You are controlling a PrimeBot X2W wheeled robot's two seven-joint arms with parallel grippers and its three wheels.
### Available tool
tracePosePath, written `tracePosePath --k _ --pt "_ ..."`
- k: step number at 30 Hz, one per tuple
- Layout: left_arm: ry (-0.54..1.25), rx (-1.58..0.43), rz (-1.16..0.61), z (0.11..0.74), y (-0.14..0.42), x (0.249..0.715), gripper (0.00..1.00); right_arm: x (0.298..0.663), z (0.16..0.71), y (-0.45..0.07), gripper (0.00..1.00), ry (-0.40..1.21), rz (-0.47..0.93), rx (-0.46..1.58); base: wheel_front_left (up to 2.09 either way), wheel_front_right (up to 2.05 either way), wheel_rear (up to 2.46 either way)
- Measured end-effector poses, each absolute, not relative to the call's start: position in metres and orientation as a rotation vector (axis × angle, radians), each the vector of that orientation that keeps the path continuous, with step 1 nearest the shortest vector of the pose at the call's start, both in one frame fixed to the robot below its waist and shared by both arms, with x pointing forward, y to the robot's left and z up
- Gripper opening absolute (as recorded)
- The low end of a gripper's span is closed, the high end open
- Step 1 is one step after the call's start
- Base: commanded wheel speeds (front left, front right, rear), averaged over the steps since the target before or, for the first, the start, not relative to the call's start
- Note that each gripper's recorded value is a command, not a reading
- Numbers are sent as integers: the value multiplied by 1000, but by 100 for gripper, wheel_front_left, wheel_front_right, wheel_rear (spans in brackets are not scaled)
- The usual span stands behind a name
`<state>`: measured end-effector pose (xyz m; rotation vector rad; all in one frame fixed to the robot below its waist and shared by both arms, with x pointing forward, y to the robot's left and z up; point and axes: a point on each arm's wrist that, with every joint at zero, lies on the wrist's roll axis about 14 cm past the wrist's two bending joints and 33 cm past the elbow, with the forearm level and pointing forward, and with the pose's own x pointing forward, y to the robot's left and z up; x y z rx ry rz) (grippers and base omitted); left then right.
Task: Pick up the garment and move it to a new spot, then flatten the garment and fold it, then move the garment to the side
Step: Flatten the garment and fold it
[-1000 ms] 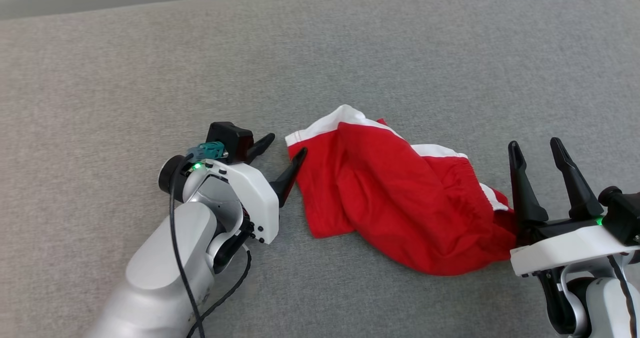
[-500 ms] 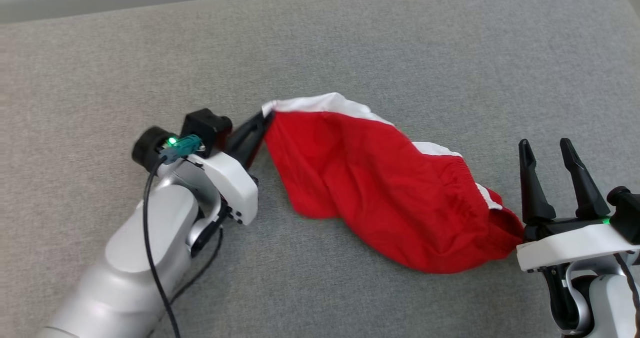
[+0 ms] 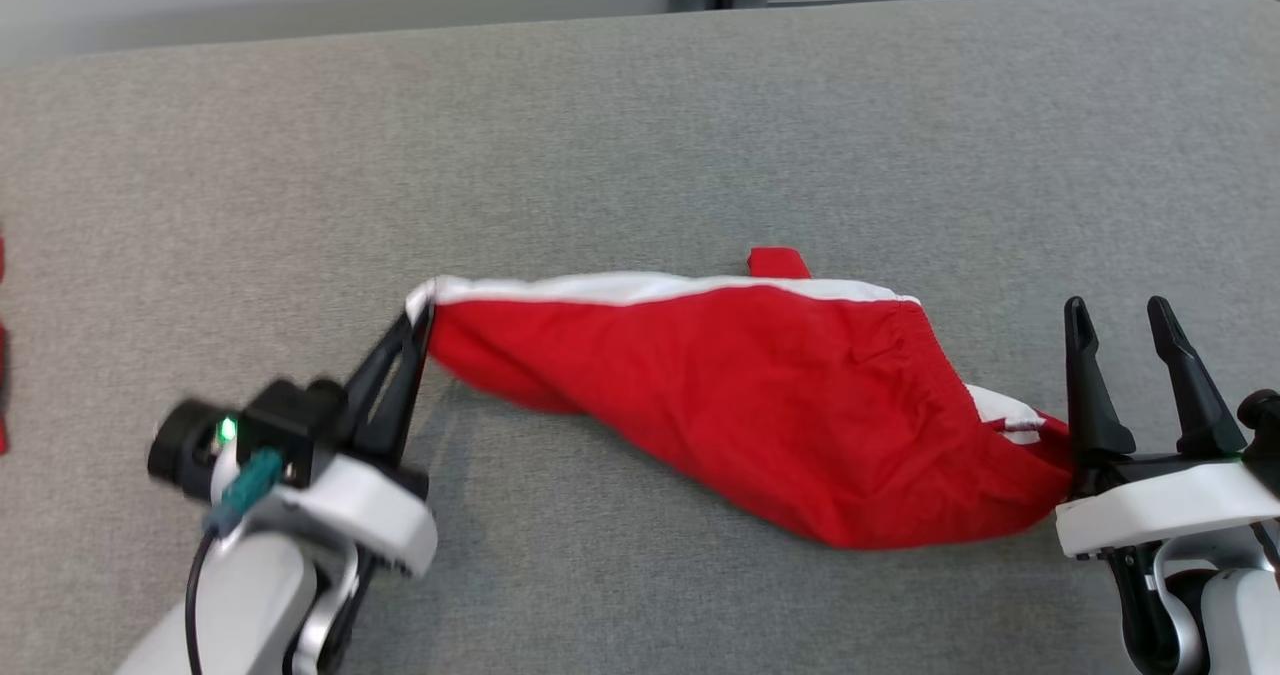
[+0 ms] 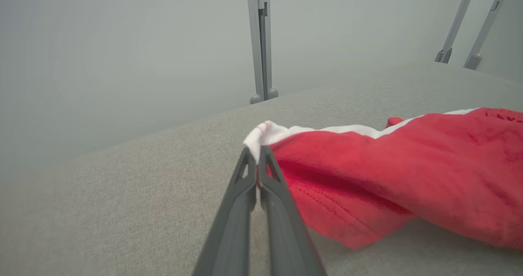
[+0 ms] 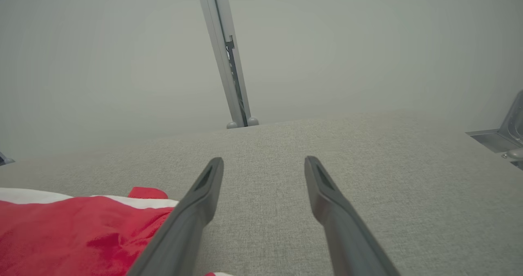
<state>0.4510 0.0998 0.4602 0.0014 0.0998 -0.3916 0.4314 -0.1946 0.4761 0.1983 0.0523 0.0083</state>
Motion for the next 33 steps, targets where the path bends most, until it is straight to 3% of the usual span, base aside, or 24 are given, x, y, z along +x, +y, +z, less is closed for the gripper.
tracePosePath --k 8,9,10,11,15,27,33 --pt "279 -169 -261 415 115 400 0 437 477 -176 100 62 60 205 0 0 0" --pt "290 -195 -244 413 115 397 24 438 478 -176 100 63 62 204 0 0 0" --pt "301 -223 -223 410 116 393 24 438 479 -174 100 60 67 204 0 0 0" --pt "312 -240 -209 407 117 391 99 438 480 -174 100 58 68 204 0 0 0" --pt "288 -270 -163 413 123 391 100 436 486 -173 100 50 72 196 0 0 0" --pt "-38 -221 -58 504 161 406 100 422 506 -174 100 22 80 167 0 0 0" --pt "-72 -187 -41 515 181 402 100 417 512 -169 100 18 96 149 0 0 0"
